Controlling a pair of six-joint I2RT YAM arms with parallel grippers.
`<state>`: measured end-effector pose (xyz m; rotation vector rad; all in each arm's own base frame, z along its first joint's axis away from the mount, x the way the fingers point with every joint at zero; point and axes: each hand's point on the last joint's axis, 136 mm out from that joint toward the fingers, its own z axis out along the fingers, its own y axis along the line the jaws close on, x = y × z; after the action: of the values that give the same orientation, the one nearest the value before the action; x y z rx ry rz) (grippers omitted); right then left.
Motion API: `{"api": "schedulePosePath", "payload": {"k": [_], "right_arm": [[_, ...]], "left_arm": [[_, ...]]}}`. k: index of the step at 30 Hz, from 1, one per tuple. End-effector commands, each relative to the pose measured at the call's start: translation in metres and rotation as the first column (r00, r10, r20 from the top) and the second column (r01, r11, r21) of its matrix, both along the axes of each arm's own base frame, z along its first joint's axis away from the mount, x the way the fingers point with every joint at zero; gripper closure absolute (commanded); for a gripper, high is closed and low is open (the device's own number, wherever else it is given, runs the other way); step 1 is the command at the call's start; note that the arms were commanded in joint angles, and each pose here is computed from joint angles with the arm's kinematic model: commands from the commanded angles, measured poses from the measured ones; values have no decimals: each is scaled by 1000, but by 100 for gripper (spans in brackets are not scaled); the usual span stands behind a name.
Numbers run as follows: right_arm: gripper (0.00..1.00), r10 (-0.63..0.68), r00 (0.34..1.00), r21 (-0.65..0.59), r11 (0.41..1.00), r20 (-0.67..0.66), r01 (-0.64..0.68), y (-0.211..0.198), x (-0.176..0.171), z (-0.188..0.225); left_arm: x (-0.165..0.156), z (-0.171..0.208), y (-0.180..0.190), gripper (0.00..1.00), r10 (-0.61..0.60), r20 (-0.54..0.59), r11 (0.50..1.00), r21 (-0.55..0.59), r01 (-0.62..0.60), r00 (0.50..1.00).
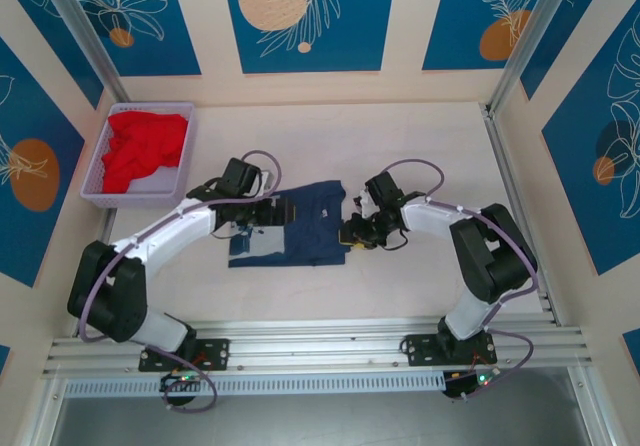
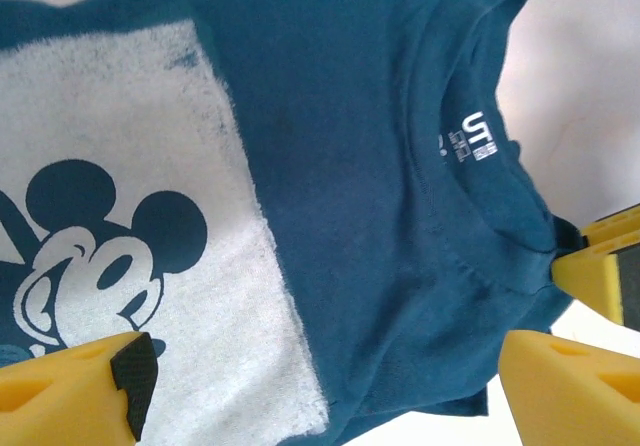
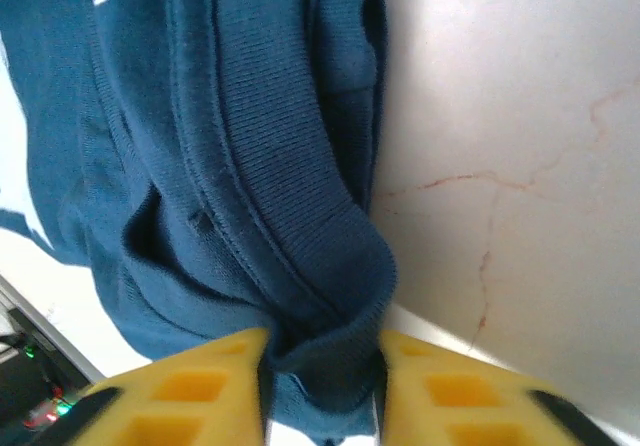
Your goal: Fold the inside-out t-shirt
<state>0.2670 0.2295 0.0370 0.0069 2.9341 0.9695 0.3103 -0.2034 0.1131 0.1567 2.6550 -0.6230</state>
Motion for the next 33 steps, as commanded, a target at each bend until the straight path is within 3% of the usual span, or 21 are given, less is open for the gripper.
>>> {"api": "schedulePosePath", "payload": {"k": [1,7,13,19,22,25,29,33], "right_arm": [[79,-3,1000,29,1000,5,3,6,-5,9],[95,-4,1000,0,1000,-12,4,2,-24,18],[95,-24,999,-44,999,-49,22,-9,-45,9],[81,-33,994,-153,988,-106,16,-27,-48,-20],[68,-23,999,-199,980,-27,17,-38,-39,-2],[58,13,997,-165,986,79,0,-29,-34,28],[55,42,987,-80,996,155,-30,1,-36,53],[63,45,994,13,999,104,-46,31,-41,49]], "left_arm": [[-1,-10,9,11,30,-27,999,29,-29,999],[2,-24,21,11,47,-34,992,118,-42,998],[9,-39,31,11,57,-46,978,206,-46,997],[13,-49,34,11,53,-67,965,259,-33,996],[15,-40,38,11,50,-41,960,276,-37,998],[16,-36,41,10,41,-23,958,286,-33,999],[18,-44,37,10,36,-45,965,260,-23,998],[16,-56,30,10,21,-87,972,233,0,996]]}}
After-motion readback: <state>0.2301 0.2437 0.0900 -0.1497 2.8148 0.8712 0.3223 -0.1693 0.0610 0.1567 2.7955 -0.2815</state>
